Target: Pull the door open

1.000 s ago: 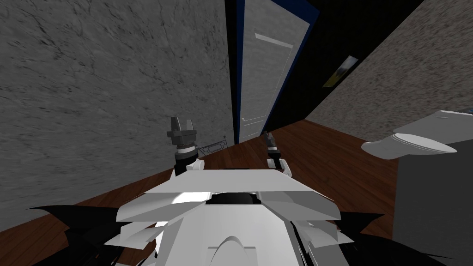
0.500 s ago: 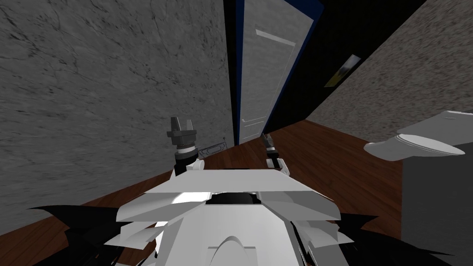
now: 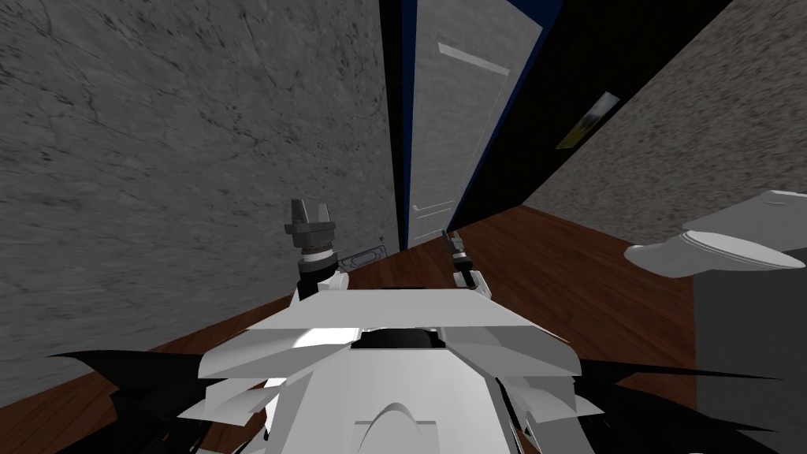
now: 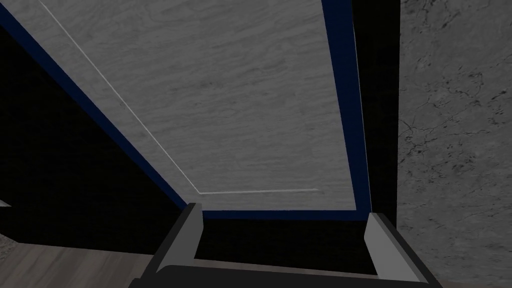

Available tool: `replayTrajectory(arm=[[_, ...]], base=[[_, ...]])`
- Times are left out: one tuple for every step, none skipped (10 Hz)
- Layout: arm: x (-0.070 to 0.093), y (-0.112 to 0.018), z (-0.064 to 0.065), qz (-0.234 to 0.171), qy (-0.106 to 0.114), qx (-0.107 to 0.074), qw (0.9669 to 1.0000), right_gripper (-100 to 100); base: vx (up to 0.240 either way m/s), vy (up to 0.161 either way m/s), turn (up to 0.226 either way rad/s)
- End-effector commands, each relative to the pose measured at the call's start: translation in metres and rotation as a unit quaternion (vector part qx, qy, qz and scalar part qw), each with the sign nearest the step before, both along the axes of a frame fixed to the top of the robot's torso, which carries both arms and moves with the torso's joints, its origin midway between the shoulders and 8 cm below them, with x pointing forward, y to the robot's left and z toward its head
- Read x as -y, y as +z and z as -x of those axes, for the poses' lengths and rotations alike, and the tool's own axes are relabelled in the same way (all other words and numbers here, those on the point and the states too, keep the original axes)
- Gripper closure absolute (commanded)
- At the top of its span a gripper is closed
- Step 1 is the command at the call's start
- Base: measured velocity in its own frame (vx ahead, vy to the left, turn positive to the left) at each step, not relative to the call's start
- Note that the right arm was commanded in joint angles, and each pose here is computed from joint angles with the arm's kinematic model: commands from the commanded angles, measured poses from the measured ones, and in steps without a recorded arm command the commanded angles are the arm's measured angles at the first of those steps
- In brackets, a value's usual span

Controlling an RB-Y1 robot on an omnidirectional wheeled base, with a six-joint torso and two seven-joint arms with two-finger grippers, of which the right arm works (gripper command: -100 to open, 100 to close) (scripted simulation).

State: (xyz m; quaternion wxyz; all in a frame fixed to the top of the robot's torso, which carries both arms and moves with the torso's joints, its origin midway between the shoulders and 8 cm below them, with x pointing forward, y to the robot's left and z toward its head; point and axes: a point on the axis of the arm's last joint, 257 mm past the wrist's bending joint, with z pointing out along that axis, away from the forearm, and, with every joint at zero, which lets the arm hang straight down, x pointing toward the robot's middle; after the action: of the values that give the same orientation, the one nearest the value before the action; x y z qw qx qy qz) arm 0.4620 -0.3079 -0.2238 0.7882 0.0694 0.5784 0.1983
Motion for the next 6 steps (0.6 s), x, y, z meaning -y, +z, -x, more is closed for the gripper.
replayTrajectory(arm=[[-0.002, -0.012, -0.002, 0.017, 0.001, -0.008, 0.9998, -100], [-0.003, -0.018, -0.004, 0.028, 0.002, -0.013, 0.9995, -100], [-0.005, -0.025, -0.005, 0.037, 0.003, -0.017, 0.9992, -100], [-0.006, -0.032, -0.006, 0.046, 0.004, -0.023, 0.9987, -100], [-0.008, -0.038, -0.007, 0.056, 0.005, -0.027, 0.9981, -100], [-0.010, -0.045, -0.008, 0.065, 0.007, -0.032, 0.9974, -100]], base=[[0.107, -0.004, -0.004], [0.101, -0.007, -0.005], [0.092, -0.001, -0.003], [0.091, 0.002, -0.005], [0.100, 0.008, -0.004], [0.093, 0.003, -0.005]])
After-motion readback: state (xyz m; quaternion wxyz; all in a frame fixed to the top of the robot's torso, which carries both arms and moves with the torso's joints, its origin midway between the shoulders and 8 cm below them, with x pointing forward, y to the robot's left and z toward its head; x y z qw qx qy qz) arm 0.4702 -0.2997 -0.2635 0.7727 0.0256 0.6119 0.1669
